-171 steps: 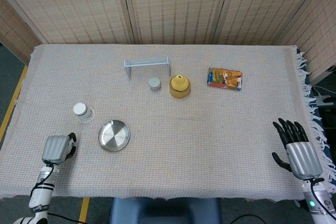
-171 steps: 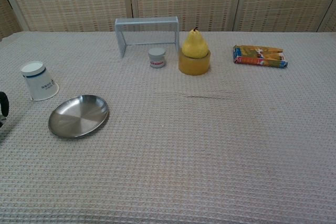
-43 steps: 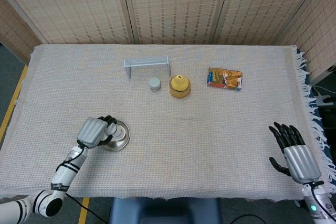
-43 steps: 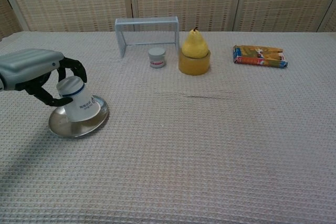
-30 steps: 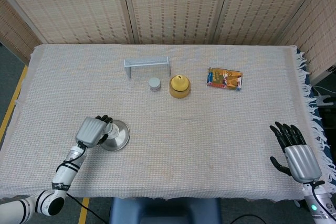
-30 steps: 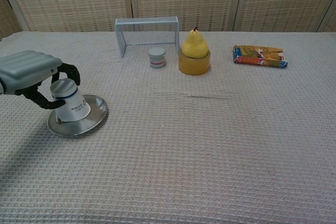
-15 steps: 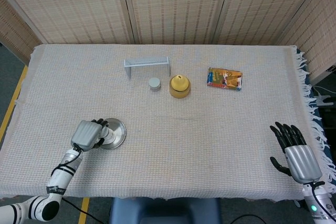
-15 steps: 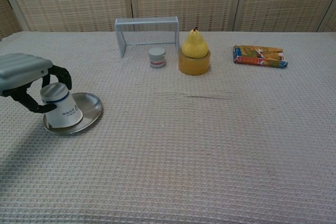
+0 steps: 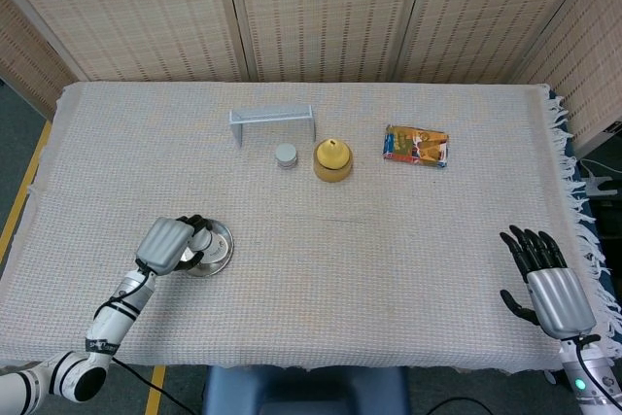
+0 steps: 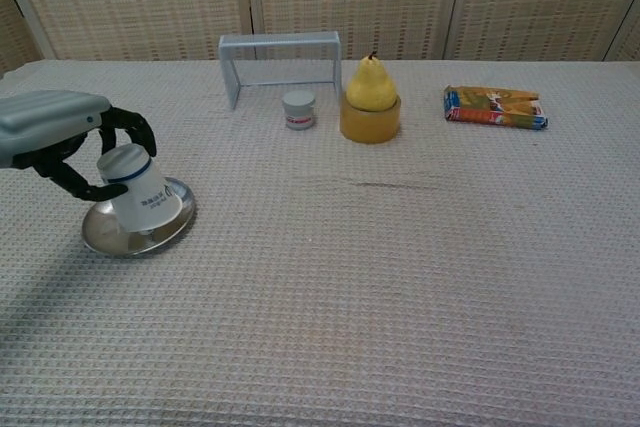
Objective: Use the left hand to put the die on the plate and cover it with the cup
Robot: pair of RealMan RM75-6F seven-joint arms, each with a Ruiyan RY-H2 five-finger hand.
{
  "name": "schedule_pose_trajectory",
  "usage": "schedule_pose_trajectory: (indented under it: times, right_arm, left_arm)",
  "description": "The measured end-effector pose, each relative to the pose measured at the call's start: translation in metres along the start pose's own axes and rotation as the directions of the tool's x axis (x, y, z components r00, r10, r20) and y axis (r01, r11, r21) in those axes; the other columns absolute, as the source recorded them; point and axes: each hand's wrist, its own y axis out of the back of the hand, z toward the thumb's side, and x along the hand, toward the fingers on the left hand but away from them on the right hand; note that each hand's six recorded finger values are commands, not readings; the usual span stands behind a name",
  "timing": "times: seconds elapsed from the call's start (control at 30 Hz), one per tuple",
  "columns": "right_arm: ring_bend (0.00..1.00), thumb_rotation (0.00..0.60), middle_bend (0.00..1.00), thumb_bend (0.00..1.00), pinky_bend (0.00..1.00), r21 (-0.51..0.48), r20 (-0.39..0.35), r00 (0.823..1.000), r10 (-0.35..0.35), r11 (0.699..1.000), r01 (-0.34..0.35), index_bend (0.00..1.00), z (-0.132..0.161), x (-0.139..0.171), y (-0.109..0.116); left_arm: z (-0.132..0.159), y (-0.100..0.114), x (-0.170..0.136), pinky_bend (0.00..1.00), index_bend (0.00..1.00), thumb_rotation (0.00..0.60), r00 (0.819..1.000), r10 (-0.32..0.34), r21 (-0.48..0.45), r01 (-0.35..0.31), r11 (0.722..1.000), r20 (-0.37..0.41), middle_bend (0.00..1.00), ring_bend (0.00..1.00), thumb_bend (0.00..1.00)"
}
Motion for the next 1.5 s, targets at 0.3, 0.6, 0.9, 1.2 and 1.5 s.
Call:
schedule_pose_trajectory:
  times: [0.3, 0.6, 0.9, 1.2, 1.5]
  right_arm:
    - [0.00, 0.600, 0.00, 0.19, 0.00, 0.001, 0.003, 1.000, 0.003, 1.000, -0.003, 0.00, -0.001, 0.000, 0.000]
    - [0.00, 0.600, 0.00, 0.19, 0.00, 0.003, 0.002, 1.000, 0.004, 1.000, -0.004, 0.00, 0.000, 0.000, -0.001]
    - [0.00, 0.600, 0.00, 0.19, 0.00, 0.003, 0.003, 1.000, 0.006, 1.000, -0.006, 0.00, 0.000, 0.000, -0.001]
    - [0.00, 0.600, 0.00, 0.19, 0.00, 0.003, 0.003, 1.000, 0.007, 1.000, -0.007, 0.00, 0.000, 0.000, -0.001]
    - [0.00, 0.600, 0.00, 0.19, 0.00, 0.001, 0.002, 1.000, 0.004, 1.000, -0.004, 0.00, 0.000, 0.001, 0.000]
  left_arm:
    - [-0.011, -0.006, 0.006, 0.78, 0.50, 0.600, 0.999, 0.012, 0.077, -0.008, 0.997, -0.050, 0.66, 0.62, 0.42]
    - [-0.009, -0.010, 0.002, 0.78, 0.50, 0.600, 0.998, -0.036, 0.070, 0.040, 0.997, -0.048, 0.67, 0.62, 0.43]
    - [-0.006, -0.004, -0.003, 0.78, 0.50, 0.600, 0.998, -0.065, 0.017, 0.065, 0.998, -0.005, 0.67, 0.62, 0.44]
    - [-0.019, -0.009, 0.004, 0.78, 0.50, 0.600, 0.995, 0.010, 0.161, 0.006, 0.987, -0.097, 0.67, 0.62, 0.44]
    - [-0.002, -0.010, -0.006, 0.78, 0.50, 0.600, 0.998, -0.067, 0.053, 0.068, 0.996, -0.021, 0.67, 0.62, 0.44]
